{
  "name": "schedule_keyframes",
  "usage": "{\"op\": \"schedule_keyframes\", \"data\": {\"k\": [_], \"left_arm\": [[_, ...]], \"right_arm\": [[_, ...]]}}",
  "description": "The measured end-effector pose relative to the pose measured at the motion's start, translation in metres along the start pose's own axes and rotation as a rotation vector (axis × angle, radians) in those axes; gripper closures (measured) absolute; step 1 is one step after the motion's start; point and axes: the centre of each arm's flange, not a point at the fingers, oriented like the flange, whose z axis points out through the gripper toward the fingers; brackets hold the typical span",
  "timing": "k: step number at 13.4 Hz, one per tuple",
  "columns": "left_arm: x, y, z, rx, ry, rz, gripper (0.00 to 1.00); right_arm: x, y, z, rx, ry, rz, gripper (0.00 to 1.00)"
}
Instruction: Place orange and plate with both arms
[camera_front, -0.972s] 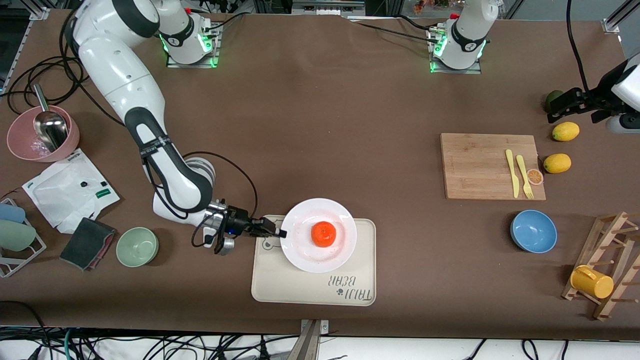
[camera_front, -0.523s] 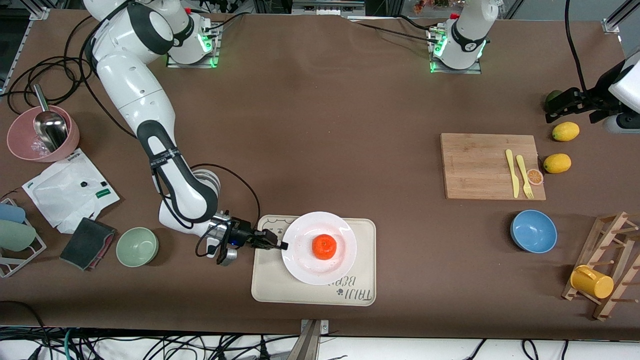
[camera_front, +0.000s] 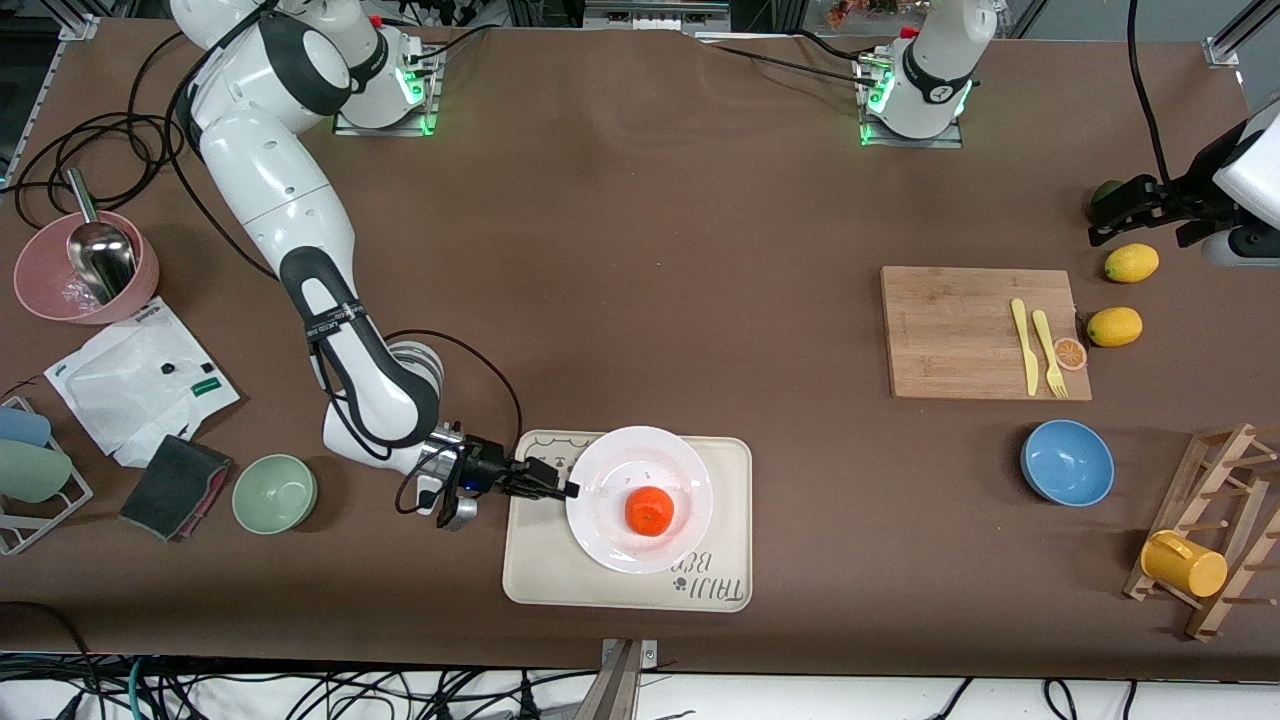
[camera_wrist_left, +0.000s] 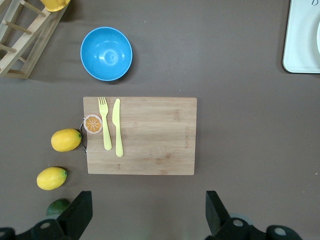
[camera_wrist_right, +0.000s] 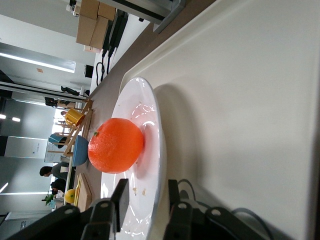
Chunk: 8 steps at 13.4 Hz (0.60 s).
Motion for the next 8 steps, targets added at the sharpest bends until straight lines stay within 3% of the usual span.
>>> {"op": "schedule_keyframes", "data": {"k": [5,8], "left_arm": [[0.007,0.000,0.006,0.000,0.009,0.001,0.00],[0.016,0.002,0.010,-0.001,0.038,0.004,0.00]], "right_arm": [[0.009,-0.024,-0.006,-0.018,-0.004,-0.056,0.04],[0.017,-0.061,-0.032,-0.069,-0.019,-0.121,0.00]]}}
